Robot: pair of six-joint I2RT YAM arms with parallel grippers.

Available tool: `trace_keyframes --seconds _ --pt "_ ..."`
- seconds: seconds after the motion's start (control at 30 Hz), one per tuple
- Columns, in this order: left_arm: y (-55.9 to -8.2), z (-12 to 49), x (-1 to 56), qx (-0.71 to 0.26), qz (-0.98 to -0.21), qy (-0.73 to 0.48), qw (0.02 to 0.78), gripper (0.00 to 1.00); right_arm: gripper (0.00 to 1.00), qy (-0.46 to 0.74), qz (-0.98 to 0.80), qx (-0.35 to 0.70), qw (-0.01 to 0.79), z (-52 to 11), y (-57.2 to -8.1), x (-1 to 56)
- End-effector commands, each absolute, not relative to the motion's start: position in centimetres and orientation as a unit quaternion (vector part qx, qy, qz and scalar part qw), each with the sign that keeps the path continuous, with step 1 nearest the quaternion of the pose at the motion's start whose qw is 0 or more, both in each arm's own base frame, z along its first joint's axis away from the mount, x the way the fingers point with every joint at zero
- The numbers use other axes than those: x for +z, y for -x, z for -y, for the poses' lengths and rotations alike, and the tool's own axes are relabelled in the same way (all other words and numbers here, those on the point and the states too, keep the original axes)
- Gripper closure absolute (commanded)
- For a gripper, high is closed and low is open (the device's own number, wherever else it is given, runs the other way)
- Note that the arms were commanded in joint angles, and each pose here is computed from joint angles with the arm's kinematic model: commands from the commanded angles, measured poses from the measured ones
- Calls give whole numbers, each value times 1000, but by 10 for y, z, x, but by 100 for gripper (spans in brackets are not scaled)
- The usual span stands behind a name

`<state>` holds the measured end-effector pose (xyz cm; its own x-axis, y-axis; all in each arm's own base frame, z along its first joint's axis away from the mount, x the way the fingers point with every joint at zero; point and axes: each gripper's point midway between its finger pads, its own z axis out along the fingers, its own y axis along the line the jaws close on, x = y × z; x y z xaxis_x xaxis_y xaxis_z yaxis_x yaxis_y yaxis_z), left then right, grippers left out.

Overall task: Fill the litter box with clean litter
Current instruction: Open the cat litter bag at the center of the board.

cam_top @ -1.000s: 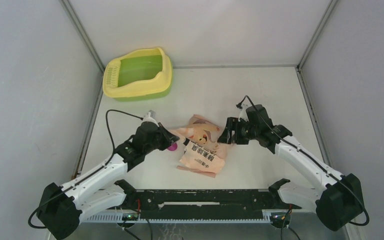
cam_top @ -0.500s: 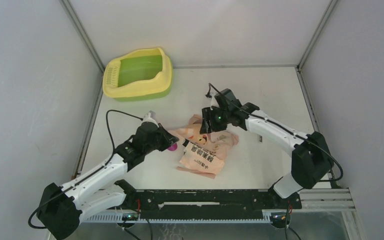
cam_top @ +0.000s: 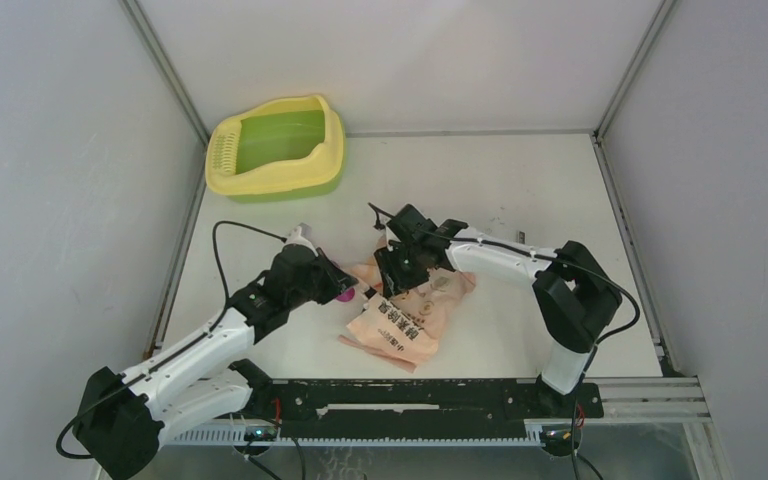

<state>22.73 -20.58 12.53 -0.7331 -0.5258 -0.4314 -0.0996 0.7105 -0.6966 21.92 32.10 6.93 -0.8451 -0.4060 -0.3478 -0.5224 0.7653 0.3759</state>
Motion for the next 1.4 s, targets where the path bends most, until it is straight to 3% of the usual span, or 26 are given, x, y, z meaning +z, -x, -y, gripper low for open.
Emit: trace_keyframes --seconds 0.0,0.23,0.53,0.83,1.13,1.17,1.23,1.37 --pt "-235 210 150 -367 -846 175 345 100 46 267 -923 242 136 -335 -219 76" --pt "-230 208 138 -362 -850 179 337 100 46 268 -921 257 121 -340 -213 74" --pt "-223 202 119 -354 -856 186 329 100 38 251 -912 283 158 -330 -224 116" --pt "-225 203 114 -353 -856 190 326 100 37 245 -905 294 183 -334 -232 137" --pt "-228 204 118 -355 -853 191 331 100 40 258 -909 291 150 -344 -220 116" --pt "-229 205 118 -356 -853 191 331 97 40 259 -909 290 148 -344 -219 114" --pt "-229 206 118 -358 -852 191 331 82 40 259 -909 291 146 -345 -219 113" --pt "-231 206 119 -357 -852 192 332 71 40 258 -910 291 145 -345 -220 111"
